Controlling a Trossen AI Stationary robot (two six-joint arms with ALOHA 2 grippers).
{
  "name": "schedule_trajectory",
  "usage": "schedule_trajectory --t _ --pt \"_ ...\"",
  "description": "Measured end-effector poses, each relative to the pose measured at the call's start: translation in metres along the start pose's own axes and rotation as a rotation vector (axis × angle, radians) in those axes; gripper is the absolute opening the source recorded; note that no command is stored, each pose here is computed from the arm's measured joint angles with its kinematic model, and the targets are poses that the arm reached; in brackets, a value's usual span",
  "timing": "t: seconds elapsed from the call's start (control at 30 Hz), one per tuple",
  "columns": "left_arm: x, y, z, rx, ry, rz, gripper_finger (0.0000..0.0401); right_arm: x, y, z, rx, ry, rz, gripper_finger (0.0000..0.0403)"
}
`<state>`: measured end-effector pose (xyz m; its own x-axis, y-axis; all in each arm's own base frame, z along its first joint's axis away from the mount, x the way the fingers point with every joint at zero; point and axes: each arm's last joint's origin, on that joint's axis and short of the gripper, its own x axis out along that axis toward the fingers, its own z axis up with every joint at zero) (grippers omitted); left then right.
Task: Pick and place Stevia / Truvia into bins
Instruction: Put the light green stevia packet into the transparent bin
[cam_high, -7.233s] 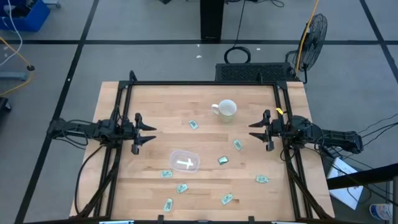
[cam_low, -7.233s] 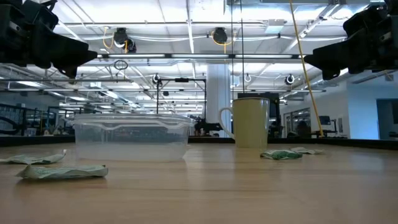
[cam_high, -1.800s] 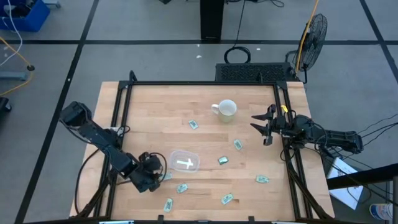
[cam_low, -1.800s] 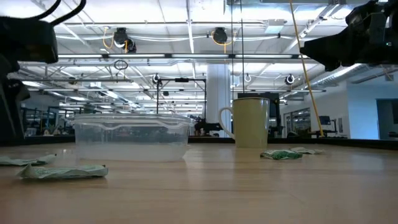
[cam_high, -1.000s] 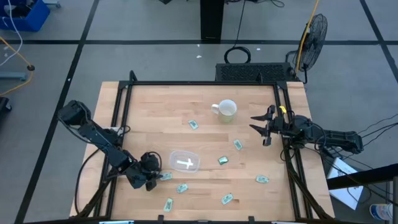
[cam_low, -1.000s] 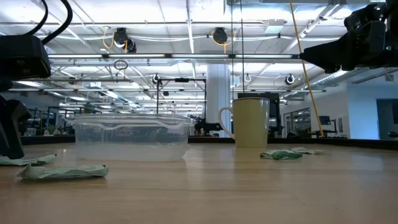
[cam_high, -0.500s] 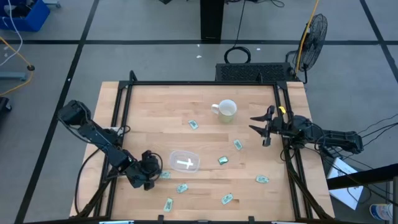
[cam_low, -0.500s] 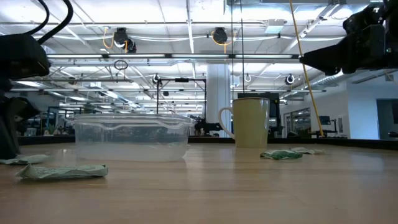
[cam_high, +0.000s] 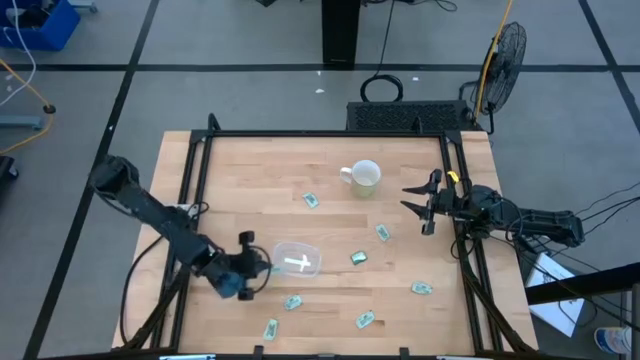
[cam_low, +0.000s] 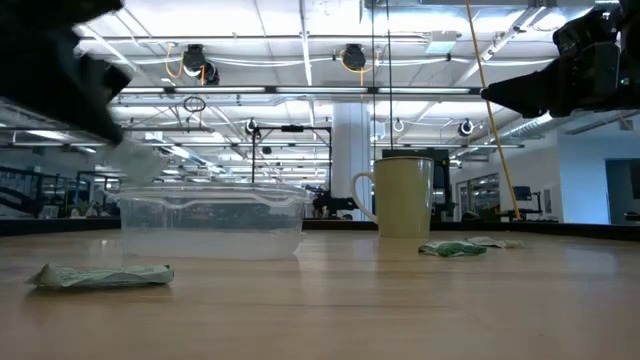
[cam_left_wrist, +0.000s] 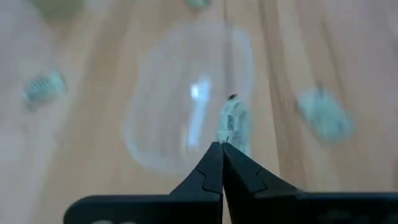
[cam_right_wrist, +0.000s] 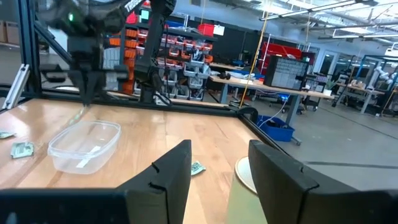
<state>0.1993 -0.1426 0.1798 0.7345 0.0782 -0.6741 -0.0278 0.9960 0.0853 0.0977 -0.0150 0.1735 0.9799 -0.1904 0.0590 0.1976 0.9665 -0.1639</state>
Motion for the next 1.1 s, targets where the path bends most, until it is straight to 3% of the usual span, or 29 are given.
schedule_trajectory --t 0.17,0.43,0.8,1.1 --pt "0.015 0.024 0.022 0.005 0.024 0.02 0.0003 0.0 0.0 0.0 -0.001 -0.001 0.0 0.0155" --pt "0.052 0.062 0.02 -0.134 0.199 -0.038 0.0005 0.0 0.0 0.0 0.022 -0.001 0.0 0.0155" --pt "0.057 0.073 0.022 -0.221 0.226 -0.074 0.0021 0.001 0.0 -0.001 0.016 0.01 0.01 0.0171" --pt "0.057 0.075 0.025 -0.241 0.209 -0.055 0.0094 0.01 0.008 -0.011 0.055 0.153 0.094 0.0212"
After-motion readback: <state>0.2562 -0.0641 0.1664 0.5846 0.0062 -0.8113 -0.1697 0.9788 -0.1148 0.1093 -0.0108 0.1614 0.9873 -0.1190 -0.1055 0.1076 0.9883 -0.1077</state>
